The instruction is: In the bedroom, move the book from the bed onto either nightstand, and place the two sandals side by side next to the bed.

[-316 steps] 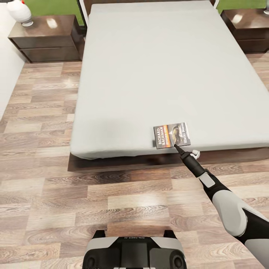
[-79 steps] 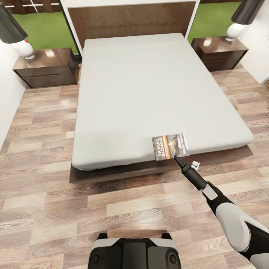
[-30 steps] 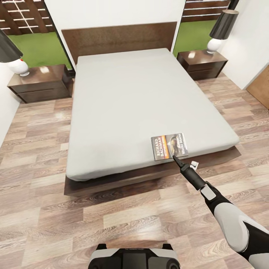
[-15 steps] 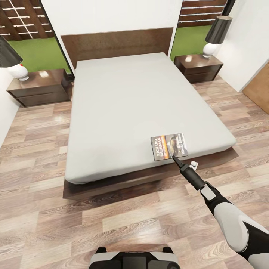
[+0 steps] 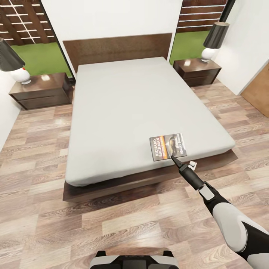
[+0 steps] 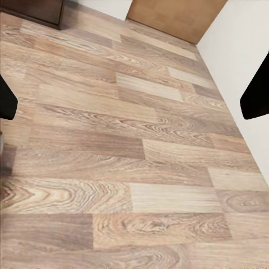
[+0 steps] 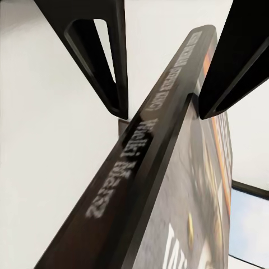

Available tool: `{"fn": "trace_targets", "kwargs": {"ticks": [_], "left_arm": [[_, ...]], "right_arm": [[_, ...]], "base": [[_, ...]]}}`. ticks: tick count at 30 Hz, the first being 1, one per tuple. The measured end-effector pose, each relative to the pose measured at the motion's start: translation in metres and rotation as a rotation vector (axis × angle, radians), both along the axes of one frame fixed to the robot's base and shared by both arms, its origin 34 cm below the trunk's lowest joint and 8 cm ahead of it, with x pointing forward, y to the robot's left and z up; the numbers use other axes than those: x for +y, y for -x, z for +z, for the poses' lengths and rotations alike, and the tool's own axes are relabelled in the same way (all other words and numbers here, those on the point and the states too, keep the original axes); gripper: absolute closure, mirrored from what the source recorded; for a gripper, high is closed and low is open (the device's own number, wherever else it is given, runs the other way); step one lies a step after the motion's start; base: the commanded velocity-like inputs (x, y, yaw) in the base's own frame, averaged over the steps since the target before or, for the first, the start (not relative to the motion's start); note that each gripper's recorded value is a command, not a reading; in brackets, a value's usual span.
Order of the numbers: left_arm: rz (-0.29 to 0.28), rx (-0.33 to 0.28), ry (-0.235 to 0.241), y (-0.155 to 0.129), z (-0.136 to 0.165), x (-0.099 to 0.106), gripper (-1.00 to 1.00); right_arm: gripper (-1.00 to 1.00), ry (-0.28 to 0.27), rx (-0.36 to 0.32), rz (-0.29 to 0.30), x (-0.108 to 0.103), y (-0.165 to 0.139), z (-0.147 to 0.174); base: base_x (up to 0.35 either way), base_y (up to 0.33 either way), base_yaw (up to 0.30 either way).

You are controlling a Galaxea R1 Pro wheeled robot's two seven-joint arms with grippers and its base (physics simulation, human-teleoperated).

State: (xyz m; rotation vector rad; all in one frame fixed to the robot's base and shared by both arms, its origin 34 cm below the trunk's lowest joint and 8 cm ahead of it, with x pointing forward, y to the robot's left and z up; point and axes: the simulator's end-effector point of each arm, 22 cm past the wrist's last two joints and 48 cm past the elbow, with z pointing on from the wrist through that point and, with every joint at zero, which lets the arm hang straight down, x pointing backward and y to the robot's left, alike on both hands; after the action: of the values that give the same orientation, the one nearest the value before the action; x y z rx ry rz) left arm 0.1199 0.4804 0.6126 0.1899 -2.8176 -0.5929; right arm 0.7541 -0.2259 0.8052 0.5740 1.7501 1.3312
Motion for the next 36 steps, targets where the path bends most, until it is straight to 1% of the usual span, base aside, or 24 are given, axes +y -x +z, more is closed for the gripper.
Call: {"fn": "trace_targets", "kwargs": {"ticks": [8, 22, 29, 36], "left_arm": [[0.000, -0.013, 0.001, -0.005, 0.000, 0.000, -1.00], [-0.001, -0.035, 0.013, -0.013, -0.002, -0.009, -1.00], [-0.001, -0.046, 0.014, -0.018, -0.002, -0.009, -1.00], [-0.001, -0.057, 0.014, -0.022, -0.002, -0.009, -1.00]], "right_arm": [[1.00, -0.001, -0.013, 0.001, 0.001, -0.002, 0.008], [1.00, -0.004, -0.037, 0.003, 0.005, -0.006, 0.023], [1.00, 0.027, -0.078, -0.013, 0.004, -0.011, 0.032], [1.00, 0.031, -0.096, -0.018, 0.003, -0.013, 0.040]], "base": [[0.000, 0.000, 0.000], [0.000, 0.000, 0.000], [0.000, 0.000, 0.000], [0.000, 0.000, 0.000]]}}
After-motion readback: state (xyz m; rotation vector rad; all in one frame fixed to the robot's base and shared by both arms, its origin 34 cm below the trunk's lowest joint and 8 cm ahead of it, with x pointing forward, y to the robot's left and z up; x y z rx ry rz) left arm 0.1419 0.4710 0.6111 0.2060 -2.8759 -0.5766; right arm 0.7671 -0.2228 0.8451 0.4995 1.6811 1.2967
